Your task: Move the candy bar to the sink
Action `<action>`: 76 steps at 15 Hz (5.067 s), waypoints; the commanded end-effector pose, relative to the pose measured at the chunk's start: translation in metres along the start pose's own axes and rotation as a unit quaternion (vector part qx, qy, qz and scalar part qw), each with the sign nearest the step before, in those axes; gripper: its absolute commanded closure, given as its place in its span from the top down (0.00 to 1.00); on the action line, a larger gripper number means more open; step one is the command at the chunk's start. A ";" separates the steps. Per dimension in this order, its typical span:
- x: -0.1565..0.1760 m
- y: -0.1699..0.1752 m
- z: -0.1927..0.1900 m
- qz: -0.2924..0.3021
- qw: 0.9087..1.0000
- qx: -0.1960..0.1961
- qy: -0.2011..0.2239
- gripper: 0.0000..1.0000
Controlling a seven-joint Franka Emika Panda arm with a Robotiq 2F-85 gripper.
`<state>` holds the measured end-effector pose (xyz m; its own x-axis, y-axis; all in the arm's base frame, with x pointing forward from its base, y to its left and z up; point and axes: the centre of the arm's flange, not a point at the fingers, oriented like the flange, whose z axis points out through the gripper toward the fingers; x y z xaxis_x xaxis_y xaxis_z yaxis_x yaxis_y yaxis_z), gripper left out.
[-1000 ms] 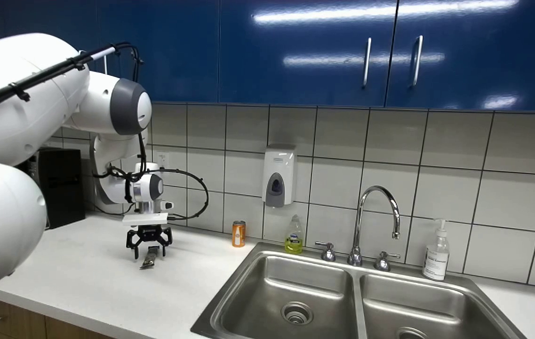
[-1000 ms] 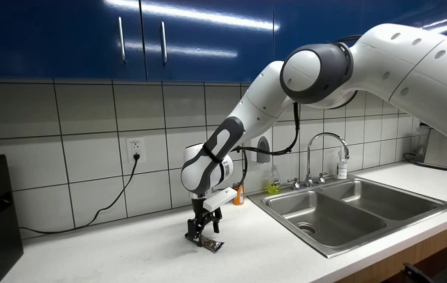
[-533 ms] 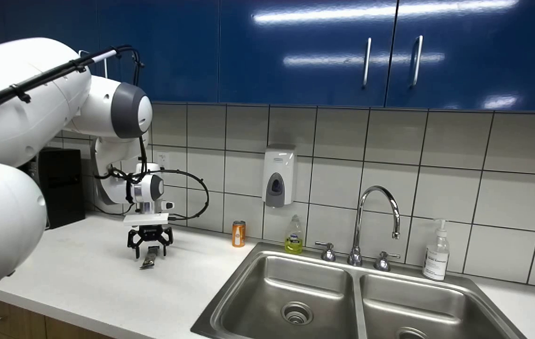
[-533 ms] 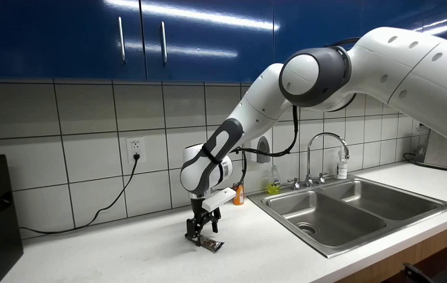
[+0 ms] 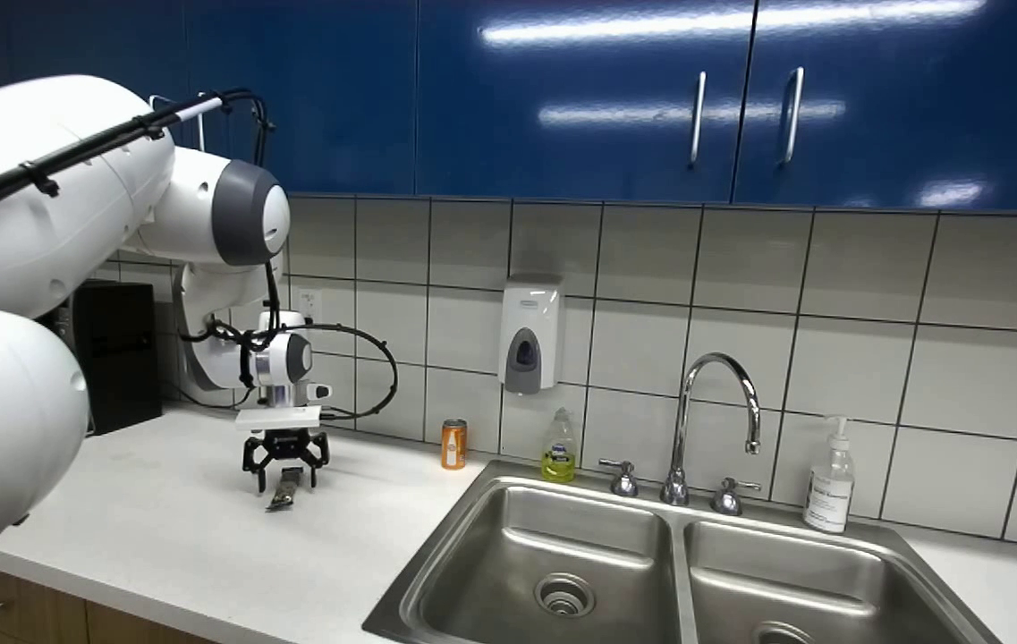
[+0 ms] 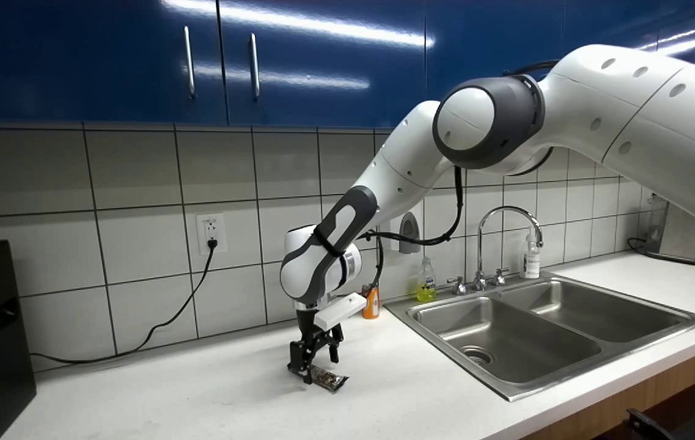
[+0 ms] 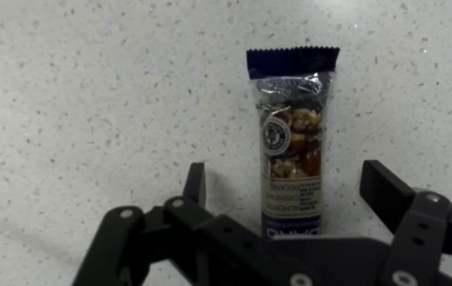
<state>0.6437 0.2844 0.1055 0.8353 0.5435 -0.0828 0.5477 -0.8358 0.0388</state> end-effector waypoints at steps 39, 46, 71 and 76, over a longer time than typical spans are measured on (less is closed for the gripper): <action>-0.048 0.006 -0.073 0.051 0.997 -0.006 0.051 0.08; -0.107 0.043 -0.104 0.122 0.990 -0.001 0.074 0.08; -0.338 0.259 -0.112 0.423 0.904 0.004 0.061 0.08; -0.376 0.324 -0.101 0.475 0.878 0.005 0.061 0.08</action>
<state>0.5028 -0.1468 0.2506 0.9302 -0.3587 0.0772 -0.3625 -0.9311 0.0410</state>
